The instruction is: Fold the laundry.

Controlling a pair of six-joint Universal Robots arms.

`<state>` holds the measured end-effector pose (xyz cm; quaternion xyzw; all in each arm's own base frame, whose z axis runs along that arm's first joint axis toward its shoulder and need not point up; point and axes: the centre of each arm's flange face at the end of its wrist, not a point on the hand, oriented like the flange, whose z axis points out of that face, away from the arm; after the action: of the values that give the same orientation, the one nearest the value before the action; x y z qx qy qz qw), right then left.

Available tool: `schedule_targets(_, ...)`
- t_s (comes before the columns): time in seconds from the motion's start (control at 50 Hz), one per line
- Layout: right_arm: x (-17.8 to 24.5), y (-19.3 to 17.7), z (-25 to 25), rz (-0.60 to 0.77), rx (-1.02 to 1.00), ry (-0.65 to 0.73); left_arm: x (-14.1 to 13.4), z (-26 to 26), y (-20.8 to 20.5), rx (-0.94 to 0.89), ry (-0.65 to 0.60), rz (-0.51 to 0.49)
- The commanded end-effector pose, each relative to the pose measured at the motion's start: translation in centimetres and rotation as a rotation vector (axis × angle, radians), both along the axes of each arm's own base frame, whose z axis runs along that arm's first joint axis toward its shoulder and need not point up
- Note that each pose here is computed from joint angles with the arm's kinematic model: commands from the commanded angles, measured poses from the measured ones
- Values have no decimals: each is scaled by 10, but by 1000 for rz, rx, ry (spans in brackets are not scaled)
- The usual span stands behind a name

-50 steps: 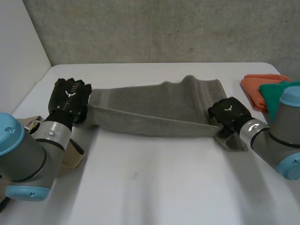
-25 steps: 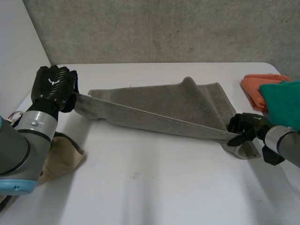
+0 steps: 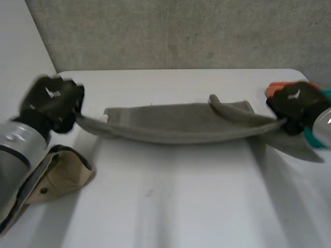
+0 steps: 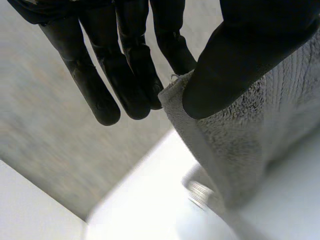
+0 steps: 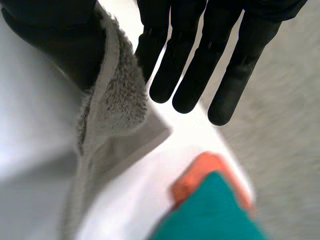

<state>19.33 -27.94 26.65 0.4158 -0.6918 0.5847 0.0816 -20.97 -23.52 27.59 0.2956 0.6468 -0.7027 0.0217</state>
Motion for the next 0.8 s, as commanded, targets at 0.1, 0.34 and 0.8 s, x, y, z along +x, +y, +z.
schedule_targets(0.1,17,16,34,129,-19,181,-1,12,3,120,-33,4)
schedule_targets(0.34,51,-51,-47,108,-12,340,-33,-36,-86,111,-61,36)
schedule_targets(0.8,70,-101,76,101,-817,-210,-23,92,-125,-500,308,60)
